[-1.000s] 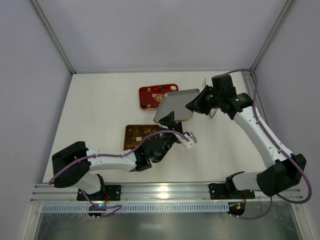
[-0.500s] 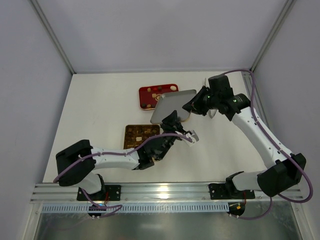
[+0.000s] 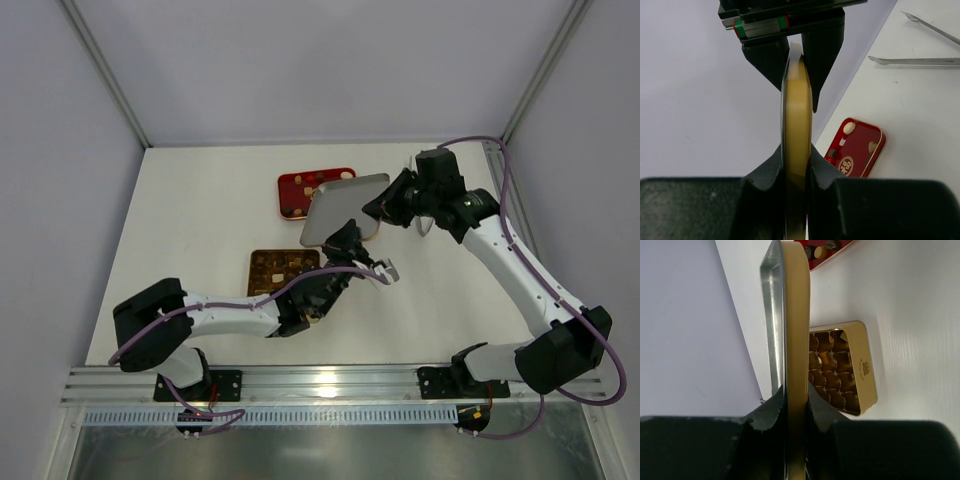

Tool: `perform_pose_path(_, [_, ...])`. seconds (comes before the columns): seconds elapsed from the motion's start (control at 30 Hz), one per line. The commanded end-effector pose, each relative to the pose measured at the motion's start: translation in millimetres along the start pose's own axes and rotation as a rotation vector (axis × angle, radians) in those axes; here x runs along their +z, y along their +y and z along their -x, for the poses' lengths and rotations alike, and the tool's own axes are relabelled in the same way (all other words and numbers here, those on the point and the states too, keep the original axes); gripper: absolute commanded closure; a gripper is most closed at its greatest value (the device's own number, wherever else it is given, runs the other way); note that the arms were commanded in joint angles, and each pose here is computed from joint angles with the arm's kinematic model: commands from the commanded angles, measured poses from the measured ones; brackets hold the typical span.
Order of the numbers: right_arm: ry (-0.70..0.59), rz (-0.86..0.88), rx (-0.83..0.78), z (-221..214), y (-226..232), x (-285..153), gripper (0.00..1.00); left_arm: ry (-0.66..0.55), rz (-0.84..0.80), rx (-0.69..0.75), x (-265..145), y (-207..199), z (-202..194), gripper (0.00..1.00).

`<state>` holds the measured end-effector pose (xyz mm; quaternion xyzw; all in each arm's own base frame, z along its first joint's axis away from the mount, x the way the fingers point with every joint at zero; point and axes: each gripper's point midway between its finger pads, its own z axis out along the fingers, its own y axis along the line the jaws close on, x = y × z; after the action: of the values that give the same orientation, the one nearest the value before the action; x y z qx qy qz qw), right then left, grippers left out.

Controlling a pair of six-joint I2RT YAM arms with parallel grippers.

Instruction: Pack the chocolate

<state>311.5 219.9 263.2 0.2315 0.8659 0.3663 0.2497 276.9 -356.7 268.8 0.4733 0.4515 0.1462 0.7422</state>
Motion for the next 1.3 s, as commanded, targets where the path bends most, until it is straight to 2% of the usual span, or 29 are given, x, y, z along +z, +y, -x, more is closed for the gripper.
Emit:
perform_pose_path(0.0, [0.018,0.080,-0.021,-8,15,-9,0.80,-0.073,0.110,-0.122,10,39,26,1.00])
perform_pose_path(0.07, [0.022,0.085,-0.023,-9,16,-8,0.75,-0.075,0.111,-0.138,9,40,26,1.00])
perform_pose_path(0.17, [0.013,0.091,-0.029,-7,17,-8,0.62,-0.076,0.116,-0.167,8,42,27,1.00])
perform_pose_path(0.43, [-0.026,0.107,-0.050,2,25,-12,0.50,-0.059,0.092,-0.256,7,48,30,1.00])
perform_pose_path(0.67, [-0.082,0.136,-0.075,12,36,-19,0.35,-0.009,0.027,-0.359,4,47,29,1.00])
perform_pose_path(0.93, [-0.164,0.191,-0.123,30,58,-33,0.17,0.034,-0.007,-0.414,-4,45,23,1.00])
perform_pose_path(1.27, [-0.246,0.250,-0.185,56,85,-50,0.07,0.083,-0.073,-0.483,-14,33,15,1.00])
